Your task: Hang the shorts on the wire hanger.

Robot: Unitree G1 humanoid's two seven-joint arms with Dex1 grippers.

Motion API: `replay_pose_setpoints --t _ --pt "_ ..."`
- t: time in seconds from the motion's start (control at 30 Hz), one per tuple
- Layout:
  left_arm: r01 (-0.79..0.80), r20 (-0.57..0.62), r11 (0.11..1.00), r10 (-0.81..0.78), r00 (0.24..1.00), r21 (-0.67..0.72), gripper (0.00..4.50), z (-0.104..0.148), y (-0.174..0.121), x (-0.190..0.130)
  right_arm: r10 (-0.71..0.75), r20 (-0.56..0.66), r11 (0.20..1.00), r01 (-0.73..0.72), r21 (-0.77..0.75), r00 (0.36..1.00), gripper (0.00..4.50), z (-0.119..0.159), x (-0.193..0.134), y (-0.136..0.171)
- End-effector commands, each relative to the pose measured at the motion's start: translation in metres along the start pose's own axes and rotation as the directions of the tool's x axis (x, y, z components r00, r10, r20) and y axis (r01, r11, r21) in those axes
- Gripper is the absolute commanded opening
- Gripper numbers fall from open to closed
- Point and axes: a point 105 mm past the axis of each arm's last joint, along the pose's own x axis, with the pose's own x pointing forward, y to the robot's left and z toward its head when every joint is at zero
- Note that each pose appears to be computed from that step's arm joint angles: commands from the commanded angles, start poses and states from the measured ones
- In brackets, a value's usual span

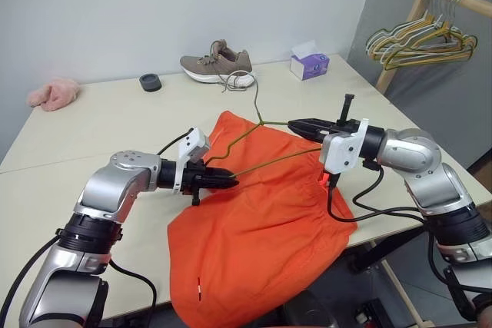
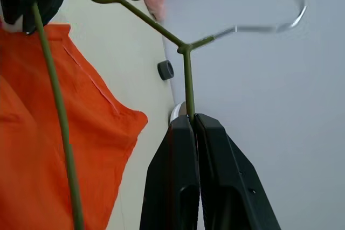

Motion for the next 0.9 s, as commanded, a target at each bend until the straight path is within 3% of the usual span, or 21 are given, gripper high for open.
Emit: replay_pose_setpoints --t 0.03,0.13,0.23,0.4,0.5,0.7,0.9 --pt "-0.01 0.006 0.999 0.01 1.0 0.035 0.04 0.006 -0.002 -0.003 -0.004 0.05 1.0 0.004 0.0 0.999 0.0 0.013 -0.004 -0.004" --pt "-0.038 0.0 0.998 0.038 0.999 0.046 0.0 0.004 0.0 -0.004 0.016 0.057 0.999 -0.019 0.047 0.998 0.73 0.017 -0.009 -0.001" --pt "-0.064 -0.008 0.995 0.065 0.998 0.071 0.0 0.002 0.003 -0.004 0.027 0.043 0.994 -0.031 0.103 0.999 1.77 0.017 -0.014 0.0" --pt "-0.152 -0.034 0.968 0.162 0.986 0.202 0.0 0.003 0.016 -0.006 0.035 -0.125 0.921 0.017 0.389 0.992 3.63 -0.001 -0.039 -0.008" --pt "-0.15 -0.073 0.944 0.179 0.981 0.295 0.0 0.0 0.017 -0.007 0.083 -0.18 0.877 0.014 0.48 0.98 4.47 -0.003 -0.045 -0.005" --pt "-0.055 -0.154 0.871 0.148 0.977 0.488 0.0 0.001 0.008 0.001 0.25 -0.284 0.83 -0.053 0.556 0.926 4.47 -0.011 -0.042 0.017" --pt "-0.016 -0.176 0.845 0.13 0.976 0.535 0.0 -0.004 0.004 0.005 0.397 -0.274 0.785 -0.169 0.596 0.876 4.47 -0.016 -0.027 0.037"
